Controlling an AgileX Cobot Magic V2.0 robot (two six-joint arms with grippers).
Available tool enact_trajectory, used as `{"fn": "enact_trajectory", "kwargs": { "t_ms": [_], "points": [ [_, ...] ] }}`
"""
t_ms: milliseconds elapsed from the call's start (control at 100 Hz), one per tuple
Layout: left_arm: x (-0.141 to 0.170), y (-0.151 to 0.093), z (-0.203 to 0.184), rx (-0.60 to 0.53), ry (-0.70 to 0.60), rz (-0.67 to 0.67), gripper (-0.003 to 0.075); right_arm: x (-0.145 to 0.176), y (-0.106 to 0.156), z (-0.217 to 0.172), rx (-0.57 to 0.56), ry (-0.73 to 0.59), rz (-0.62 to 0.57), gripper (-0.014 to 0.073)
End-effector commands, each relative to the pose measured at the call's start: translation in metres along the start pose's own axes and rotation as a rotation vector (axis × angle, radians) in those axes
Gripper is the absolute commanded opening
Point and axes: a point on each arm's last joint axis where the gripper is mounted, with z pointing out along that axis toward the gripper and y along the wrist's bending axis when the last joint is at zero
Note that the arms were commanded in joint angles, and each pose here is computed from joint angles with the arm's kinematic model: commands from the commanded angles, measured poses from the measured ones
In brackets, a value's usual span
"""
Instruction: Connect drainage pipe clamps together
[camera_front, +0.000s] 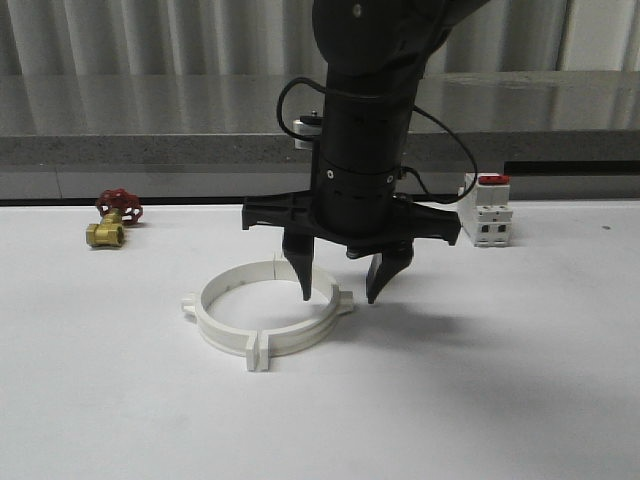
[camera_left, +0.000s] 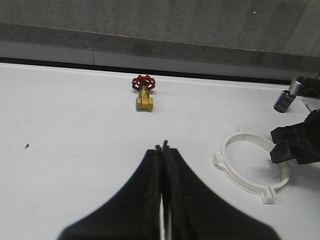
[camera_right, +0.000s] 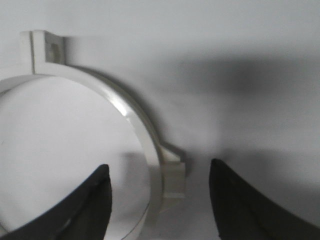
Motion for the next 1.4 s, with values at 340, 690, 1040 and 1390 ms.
{"fn": "enact_trajectory", "kwargs": {
  "t_ms": [340, 690, 1040, 1390],
  "points": [
    [-0.014, -0.004, -0.003, 0.027, -0.094, 0.003, -0.0020, -0.032, -0.005, -0.089, -0.123, -0.212, -0.148, 0.0442],
    [-0.014, -0.004, -0.003, 0.027, -0.094, 0.003, -0.0020, -0.039, -0.097, -0.139, -0.034, -0.282, -0.069, 0.0442],
    [-0.014, -0.004, -0.003, 0.027, -0.094, 0.003, -0.0020, 0.008, -0.191, -0.189, 0.066, -0.356, 0.061, 0.0442],
    [-0.014, -0.004, -0.003, 0.027, -0.094, 0.003, -0.0020, 0.088, -0.218, -0.226, 0.075, -0.457, 0.063, 0.0442]
  ]
}}
